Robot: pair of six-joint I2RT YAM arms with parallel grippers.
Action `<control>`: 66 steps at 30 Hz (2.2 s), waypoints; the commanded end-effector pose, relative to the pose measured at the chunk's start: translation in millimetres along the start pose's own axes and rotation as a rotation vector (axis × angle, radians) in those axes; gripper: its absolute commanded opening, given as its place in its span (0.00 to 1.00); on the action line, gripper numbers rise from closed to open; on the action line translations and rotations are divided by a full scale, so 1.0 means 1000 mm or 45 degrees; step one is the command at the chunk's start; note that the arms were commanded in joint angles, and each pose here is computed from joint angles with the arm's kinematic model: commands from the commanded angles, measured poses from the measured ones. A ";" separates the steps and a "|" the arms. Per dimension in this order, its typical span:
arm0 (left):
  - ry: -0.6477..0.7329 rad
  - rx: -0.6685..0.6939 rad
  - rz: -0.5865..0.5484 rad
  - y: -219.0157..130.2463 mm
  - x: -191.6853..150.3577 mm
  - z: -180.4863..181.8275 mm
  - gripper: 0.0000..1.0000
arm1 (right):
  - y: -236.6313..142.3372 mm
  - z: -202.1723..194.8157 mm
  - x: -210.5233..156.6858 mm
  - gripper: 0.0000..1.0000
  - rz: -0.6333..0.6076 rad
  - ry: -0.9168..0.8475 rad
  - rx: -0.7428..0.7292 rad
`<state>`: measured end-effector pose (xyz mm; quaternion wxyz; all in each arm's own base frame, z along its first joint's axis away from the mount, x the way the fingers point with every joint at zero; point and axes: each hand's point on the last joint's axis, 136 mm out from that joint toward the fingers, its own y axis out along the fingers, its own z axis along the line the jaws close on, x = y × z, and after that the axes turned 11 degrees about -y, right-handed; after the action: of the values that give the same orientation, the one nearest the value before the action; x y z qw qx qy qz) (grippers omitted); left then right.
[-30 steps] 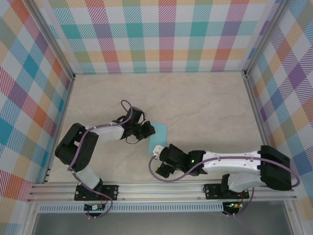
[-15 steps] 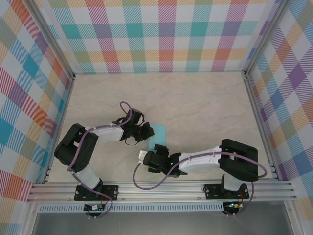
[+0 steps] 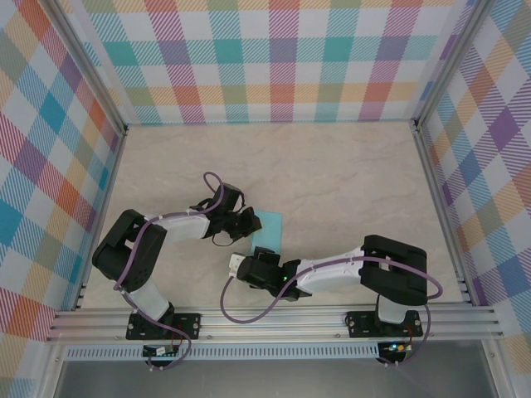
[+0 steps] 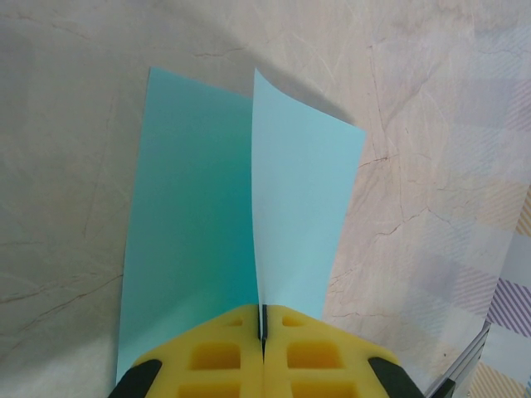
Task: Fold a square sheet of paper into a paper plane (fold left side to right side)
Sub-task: Third fold the triangle at the center of the table.
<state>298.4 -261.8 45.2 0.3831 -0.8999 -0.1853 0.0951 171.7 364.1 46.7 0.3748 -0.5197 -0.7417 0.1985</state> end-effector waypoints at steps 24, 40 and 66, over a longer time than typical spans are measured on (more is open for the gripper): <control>0.065 0.152 -0.089 -0.029 0.002 0.021 0.29 | -0.014 0.018 -0.029 0.00 -0.001 0.279 0.242; 0.270 0.051 0.021 -0.027 0.003 -0.030 0.24 | -0.016 0.011 -0.033 0.00 -0.036 0.448 0.350; 0.371 0.312 0.229 0.057 -0.003 -0.001 0.10 | -0.017 -0.004 -0.044 0.00 -0.092 0.703 0.553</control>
<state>324.5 -307.6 21.2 0.4651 -0.8831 -0.0599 0.0132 178.3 317.8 42.8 0.6405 -0.4556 -0.5882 0.1901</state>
